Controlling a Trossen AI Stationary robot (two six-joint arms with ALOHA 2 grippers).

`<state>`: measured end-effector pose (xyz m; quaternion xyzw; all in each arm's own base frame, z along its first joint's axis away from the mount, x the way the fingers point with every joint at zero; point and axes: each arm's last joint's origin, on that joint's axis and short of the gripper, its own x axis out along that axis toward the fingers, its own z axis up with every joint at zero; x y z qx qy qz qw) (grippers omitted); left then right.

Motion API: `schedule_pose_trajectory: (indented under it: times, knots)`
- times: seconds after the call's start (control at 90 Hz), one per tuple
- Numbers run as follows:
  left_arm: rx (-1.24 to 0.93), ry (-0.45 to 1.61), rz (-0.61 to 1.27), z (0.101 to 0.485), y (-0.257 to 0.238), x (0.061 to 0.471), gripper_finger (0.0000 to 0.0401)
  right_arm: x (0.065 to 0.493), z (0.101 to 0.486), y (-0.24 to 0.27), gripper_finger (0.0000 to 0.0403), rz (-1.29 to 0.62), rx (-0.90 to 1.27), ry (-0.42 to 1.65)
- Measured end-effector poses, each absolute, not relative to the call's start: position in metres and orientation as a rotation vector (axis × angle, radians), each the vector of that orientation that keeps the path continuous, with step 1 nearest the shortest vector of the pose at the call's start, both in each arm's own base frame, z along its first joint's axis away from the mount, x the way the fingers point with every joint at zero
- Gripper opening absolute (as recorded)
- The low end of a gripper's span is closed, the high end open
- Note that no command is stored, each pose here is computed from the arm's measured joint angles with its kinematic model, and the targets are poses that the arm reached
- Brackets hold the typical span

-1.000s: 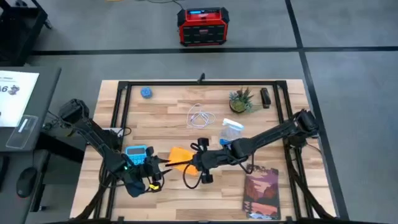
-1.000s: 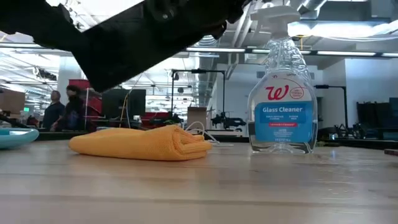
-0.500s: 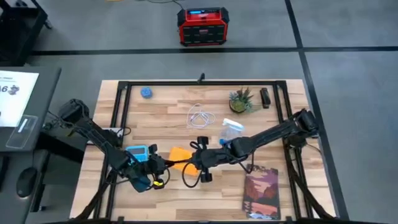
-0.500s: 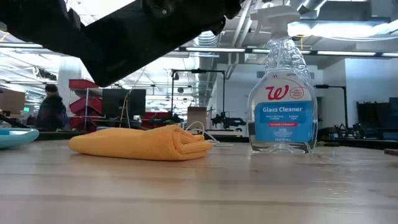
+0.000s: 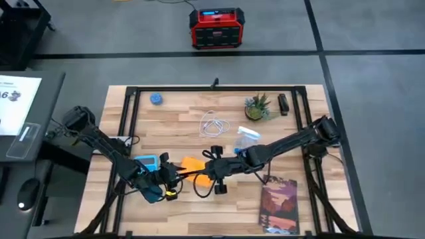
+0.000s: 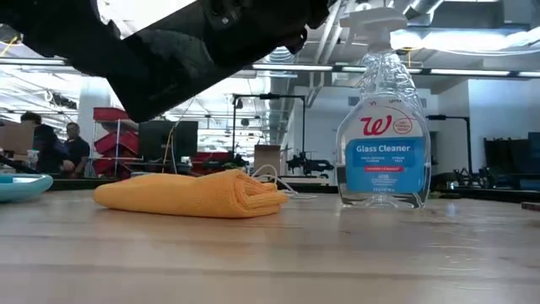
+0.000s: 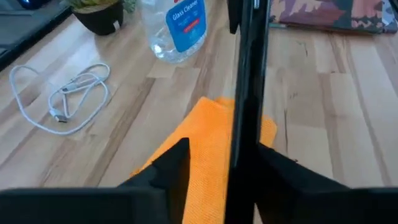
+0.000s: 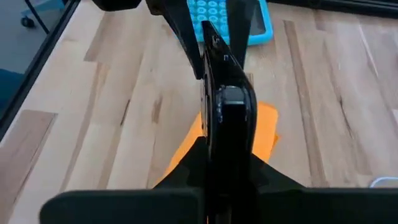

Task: Apply microfiber cloth
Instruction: Wipe the black cellphone using microfiber cloth

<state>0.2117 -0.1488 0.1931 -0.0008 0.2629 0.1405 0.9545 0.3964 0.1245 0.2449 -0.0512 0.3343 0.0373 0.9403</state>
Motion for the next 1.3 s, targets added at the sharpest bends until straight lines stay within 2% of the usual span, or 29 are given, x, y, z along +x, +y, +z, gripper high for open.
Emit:
schedule_pose_trajectory:
  times: [0.111, 0.278, 0.333, 0.467, 0.911, 1.089, 1.3]
  knots:
    - [-0.014, 0.549, 0.27, 0.193, -0.146, 0.214, 0.011, 0.396, 0.244, 0.124, 0.001, 0.079, -0.105, 0.69]
    - [-0.001, 0.573, 0.243, 0.193, -0.144, 0.217, 0.0027, 0.395, 0.244, 0.124, 0.001, 0.071, -0.102, 0.699]
    - [0.003, 0.579, 0.233, 0.193, -0.144, 0.217, 0.0013, 0.395, 0.244, 0.124, 0.001, 0.073, -0.105, 0.7]
    - [0.001, 0.576, 0.237, 0.193, -0.144, 0.217, 0.0008, 0.395, 0.244, 0.124, 0.002, 0.073, -0.109, 0.7]
    - [-0.085, 0.417, 0.377, 0.177, -0.162, 0.182, 0.0006, 0.397, 0.244, 0.121, 0.0124, 0.076, -0.145, 0.694]
    - [-0.179, 0.305, 0.44, 0.164, -0.163, 0.162, 0.0006, 0.4, 0.241, 0.121, 0.0139, 0.062, -0.132, 0.686]
    - [-0.307, 0.112, 0.508, 0.152, -0.16, 0.143, 0.0004, 0.405, 0.231, 0.134, 0.0141, 0.159, -0.114, 0.657]
